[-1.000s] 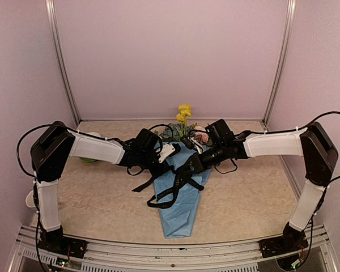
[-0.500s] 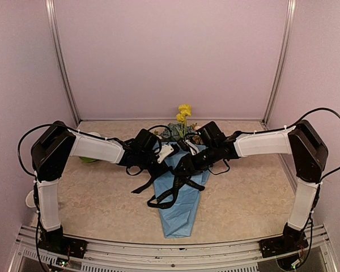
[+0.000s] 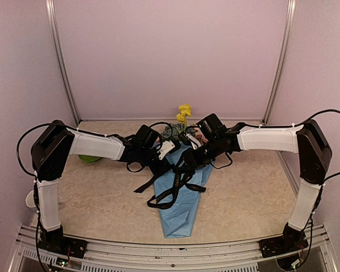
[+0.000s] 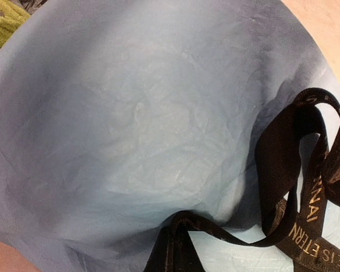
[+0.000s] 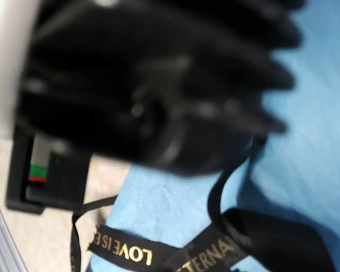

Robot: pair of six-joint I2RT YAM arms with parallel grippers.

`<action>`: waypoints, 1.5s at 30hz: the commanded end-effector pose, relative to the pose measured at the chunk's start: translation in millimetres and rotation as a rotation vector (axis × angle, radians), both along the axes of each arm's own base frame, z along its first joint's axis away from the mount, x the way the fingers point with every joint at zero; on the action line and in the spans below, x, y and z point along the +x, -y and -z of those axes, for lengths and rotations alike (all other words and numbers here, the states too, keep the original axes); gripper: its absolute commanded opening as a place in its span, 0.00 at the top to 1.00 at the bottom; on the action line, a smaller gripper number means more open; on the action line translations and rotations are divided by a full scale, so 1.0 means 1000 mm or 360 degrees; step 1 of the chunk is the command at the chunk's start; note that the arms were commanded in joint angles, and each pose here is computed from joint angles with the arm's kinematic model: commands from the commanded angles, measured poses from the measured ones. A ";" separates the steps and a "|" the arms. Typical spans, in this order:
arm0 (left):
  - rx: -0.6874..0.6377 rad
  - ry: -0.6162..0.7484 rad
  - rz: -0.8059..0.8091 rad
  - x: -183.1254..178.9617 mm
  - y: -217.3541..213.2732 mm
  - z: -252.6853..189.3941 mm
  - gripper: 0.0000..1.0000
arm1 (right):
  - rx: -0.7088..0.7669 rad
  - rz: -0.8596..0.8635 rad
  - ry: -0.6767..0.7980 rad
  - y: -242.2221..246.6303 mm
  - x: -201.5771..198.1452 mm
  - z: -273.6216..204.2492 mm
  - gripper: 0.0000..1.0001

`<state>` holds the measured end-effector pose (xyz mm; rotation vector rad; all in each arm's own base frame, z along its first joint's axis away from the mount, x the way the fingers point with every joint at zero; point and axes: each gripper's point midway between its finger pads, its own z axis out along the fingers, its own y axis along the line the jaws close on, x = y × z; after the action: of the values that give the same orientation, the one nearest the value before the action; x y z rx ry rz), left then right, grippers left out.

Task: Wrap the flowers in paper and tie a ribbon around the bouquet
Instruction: Cross the ribbon over the folded bouquet.

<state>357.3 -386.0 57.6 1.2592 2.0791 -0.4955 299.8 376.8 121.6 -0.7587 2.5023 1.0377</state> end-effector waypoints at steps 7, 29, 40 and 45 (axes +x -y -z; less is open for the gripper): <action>-0.0034 -0.0143 0.0015 -0.005 0.003 0.006 0.98 | -0.0114 0.0282 0.0149 0.036 0.019 -0.038 0.78; -0.0043 -0.0181 0.0007 -0.004 0.002 0.009 0.98 | -0.0335 0.0249 -0.0184 0.051 -0.020 0.060 0.98; -0.0047 -0.0187 0.0022 -0.004 0.004 0.010 0.99 | -0.0256 0.0348 -0.0144 0.040 -0.011 0.065 0.85; -0.0046 -0.0193 0.0023 -0.004 0.003 0.011 0.99 | -0.0142 0.0387 -0.0119 0.029 -0.001 0.063 0.78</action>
<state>349.1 -385.6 45.2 1.2567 2.1587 -0.5993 288.8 332.9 53.4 -0.4714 2.7155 0.8087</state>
